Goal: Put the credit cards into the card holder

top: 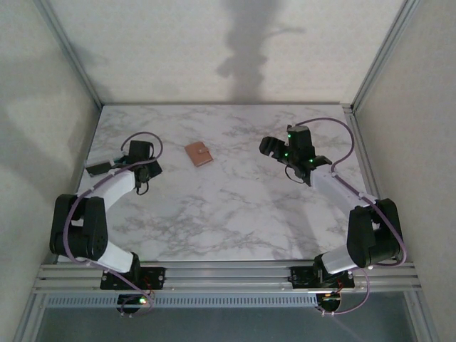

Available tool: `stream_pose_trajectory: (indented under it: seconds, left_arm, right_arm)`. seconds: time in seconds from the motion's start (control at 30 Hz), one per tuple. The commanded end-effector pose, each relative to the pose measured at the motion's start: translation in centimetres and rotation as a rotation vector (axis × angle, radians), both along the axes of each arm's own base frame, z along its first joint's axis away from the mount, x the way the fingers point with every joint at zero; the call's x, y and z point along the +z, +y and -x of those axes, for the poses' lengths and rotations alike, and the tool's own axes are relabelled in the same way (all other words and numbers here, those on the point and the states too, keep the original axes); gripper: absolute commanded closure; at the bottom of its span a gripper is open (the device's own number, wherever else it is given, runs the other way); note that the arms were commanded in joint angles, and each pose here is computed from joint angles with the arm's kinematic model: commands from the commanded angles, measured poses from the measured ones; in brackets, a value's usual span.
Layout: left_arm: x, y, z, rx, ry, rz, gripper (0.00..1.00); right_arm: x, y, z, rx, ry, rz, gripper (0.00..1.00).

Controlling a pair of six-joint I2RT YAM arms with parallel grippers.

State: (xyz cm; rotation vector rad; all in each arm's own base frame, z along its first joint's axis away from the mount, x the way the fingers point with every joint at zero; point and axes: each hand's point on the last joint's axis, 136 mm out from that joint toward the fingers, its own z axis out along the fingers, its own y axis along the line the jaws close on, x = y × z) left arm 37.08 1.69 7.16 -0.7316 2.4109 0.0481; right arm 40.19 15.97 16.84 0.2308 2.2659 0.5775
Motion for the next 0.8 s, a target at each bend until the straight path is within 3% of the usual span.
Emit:
stream_pose_trajectory:
  seconds: [0.0, 0.2, 0.57, 0.77]
  left_arm:
    - [0.3, 0.6, -0.6, 0.008, 0.021, -0.063, 0.37]
    - [-0.3, 0.5, -1.8, -0.019, 0.040, -0.077, 0.50]
    - [-1.8, 1.1, -1.7, 0.003, 0.085, -0.115, 0.53]
    - [-1.7, 0.4, -2.1, -0.019, 0.075, -0.083, 0.64]
  right_arm:
    - [0.5, 0.6, 0.2, 0.022, 0.004, -0.019, 0.08]
    - [0.4, 1.2, 0.4, 0.052, 0.015, -0.015, 0.08]
    - [0.1, 1.7, 0.7, 0.089, 0.042, -0.008, 0.08]
    - [-0.3, 2.0, 0.7, 0.096, 0.057, -0.013, 0.08]
